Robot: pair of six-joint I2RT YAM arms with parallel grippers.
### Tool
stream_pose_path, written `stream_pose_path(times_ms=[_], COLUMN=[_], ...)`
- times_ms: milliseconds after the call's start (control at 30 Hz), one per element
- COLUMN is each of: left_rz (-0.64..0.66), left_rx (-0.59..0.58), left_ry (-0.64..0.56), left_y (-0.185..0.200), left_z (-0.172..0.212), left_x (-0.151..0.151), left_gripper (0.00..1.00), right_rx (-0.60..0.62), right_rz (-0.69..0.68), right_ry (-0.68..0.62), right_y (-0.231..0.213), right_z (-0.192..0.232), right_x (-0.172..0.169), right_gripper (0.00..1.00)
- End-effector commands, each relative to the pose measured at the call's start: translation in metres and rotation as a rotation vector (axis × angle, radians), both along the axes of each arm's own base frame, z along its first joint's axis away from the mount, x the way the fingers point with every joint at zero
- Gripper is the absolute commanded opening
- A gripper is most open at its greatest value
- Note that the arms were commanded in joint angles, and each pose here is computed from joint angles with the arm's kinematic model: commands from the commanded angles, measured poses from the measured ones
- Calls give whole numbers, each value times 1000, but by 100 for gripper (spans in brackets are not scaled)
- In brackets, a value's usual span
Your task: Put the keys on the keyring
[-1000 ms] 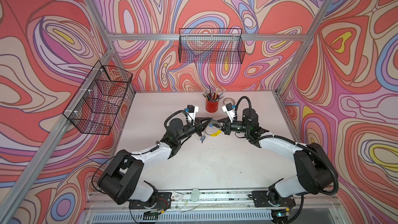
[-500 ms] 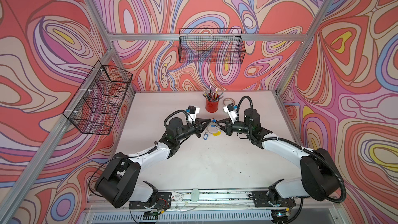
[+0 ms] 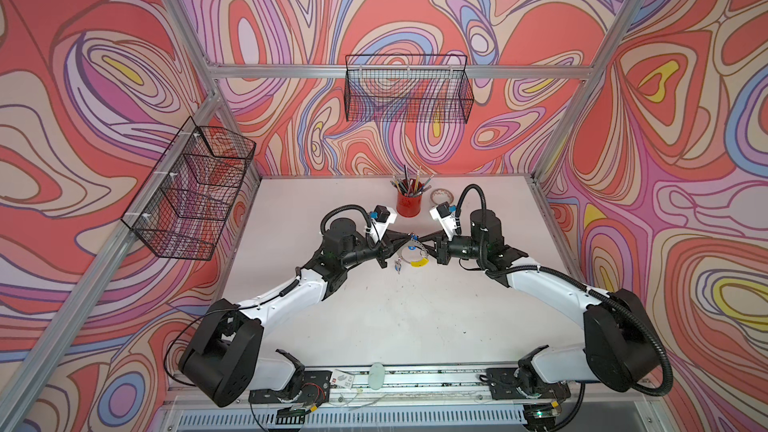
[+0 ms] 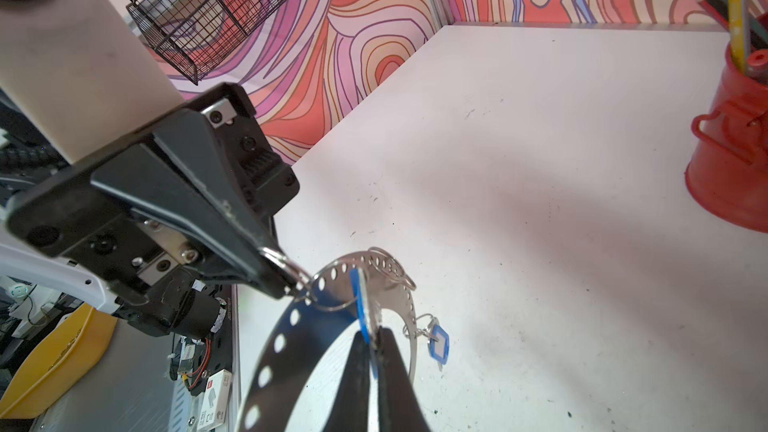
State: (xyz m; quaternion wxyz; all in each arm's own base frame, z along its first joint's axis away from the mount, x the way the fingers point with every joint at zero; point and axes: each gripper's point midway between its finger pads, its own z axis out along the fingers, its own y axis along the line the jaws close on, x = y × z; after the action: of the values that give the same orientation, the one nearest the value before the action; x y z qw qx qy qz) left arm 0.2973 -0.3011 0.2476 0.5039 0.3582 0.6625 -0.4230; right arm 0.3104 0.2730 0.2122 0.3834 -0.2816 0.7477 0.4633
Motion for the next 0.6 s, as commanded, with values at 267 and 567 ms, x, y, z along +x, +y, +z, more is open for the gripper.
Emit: stream_pose_path(times_ms=[267,567], left_rz=[-107,-126], left_rx=[71,-94], left_ry=[-88,-15], left_y=[4,-4], left_z=[15,22], left_x=[-9,-3], left_gripper=[0,0], right_rx=[-5,-3], right_rz=[-29,-26], right_ry=[-51,-54], right_y=[-3,-1], right_z=[17,17], right_x=[5,2], right_gripper=[0,26])
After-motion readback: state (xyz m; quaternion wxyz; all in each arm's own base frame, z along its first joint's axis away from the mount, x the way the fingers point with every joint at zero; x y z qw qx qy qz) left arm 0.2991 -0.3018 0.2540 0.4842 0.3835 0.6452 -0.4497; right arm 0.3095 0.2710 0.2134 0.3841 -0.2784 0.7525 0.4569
